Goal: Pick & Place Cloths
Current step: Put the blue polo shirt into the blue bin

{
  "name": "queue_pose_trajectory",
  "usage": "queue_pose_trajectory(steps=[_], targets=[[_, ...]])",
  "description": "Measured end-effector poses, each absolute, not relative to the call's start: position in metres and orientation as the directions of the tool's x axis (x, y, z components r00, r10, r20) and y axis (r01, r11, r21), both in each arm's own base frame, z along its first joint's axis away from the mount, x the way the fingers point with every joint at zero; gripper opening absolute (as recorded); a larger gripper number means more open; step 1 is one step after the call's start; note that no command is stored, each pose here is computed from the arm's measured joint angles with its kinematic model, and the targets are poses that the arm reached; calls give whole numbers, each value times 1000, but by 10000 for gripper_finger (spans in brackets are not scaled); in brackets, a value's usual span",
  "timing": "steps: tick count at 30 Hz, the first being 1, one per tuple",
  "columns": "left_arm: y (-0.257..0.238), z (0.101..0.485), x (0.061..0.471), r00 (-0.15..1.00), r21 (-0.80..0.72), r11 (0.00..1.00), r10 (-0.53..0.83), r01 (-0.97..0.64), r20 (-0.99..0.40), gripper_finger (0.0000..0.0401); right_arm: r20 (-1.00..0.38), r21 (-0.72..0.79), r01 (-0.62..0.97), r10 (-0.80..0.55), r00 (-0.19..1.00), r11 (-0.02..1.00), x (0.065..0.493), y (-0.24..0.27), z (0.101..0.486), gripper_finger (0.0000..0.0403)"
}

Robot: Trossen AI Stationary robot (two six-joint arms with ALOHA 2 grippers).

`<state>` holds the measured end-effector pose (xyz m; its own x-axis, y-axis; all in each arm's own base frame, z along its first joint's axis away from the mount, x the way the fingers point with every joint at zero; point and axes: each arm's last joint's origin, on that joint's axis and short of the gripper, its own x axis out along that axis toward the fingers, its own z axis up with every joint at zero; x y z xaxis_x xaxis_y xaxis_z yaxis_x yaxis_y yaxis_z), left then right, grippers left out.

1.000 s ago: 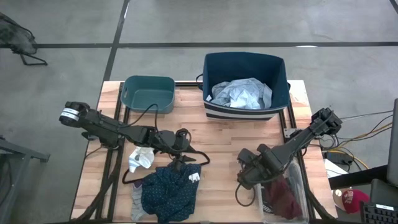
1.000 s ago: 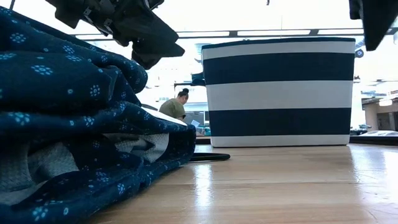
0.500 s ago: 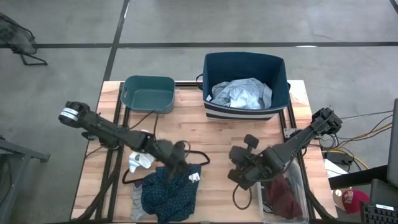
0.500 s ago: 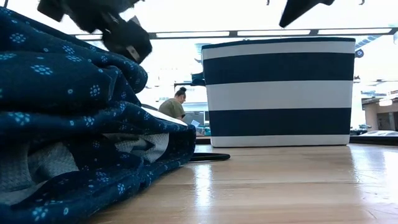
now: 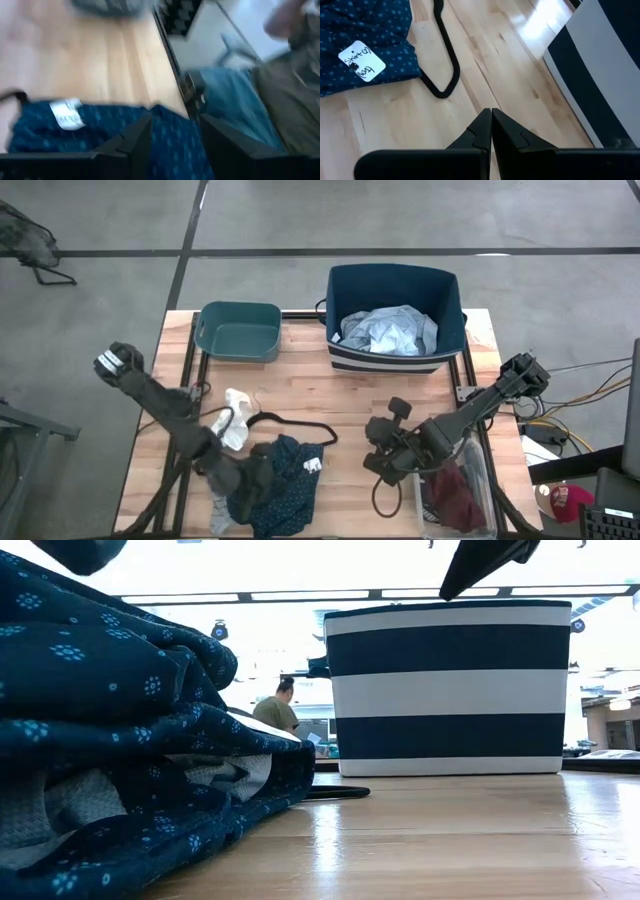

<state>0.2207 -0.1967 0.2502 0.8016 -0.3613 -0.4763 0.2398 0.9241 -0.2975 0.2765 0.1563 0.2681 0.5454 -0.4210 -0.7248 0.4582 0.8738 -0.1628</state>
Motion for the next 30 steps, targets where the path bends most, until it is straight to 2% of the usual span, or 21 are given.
queue_pose_trajectory(steps=[3,8,16,19,24,30], targets=[[-200,246,214,869,-230,962,-236,146,-435,186,-723,-155,463,-420,549,873,278,155,267,8],[-196,234,211,837,-269,963,-175,35,-518,226,-723,-159,465,-423,546,871,278,154,265,8],[-210,204,219,751,-298,951,-254,80,-609,324,-723,-166,471,-432,539,866,279,151,263,8],[-214,191,222,712,-295,952,-265,86,-650,348,-722,-166,473,-434,539,865,280,150,263,8],[-216,167,228,672,-260,964,-226,51,-705,358,-721,-164,474,-433,540,865,280,150,263,8],[-214,141,237,635,-206,978,-170,17,-754,339,-719,-164,468,-430,545,868,281,150,263,8]])
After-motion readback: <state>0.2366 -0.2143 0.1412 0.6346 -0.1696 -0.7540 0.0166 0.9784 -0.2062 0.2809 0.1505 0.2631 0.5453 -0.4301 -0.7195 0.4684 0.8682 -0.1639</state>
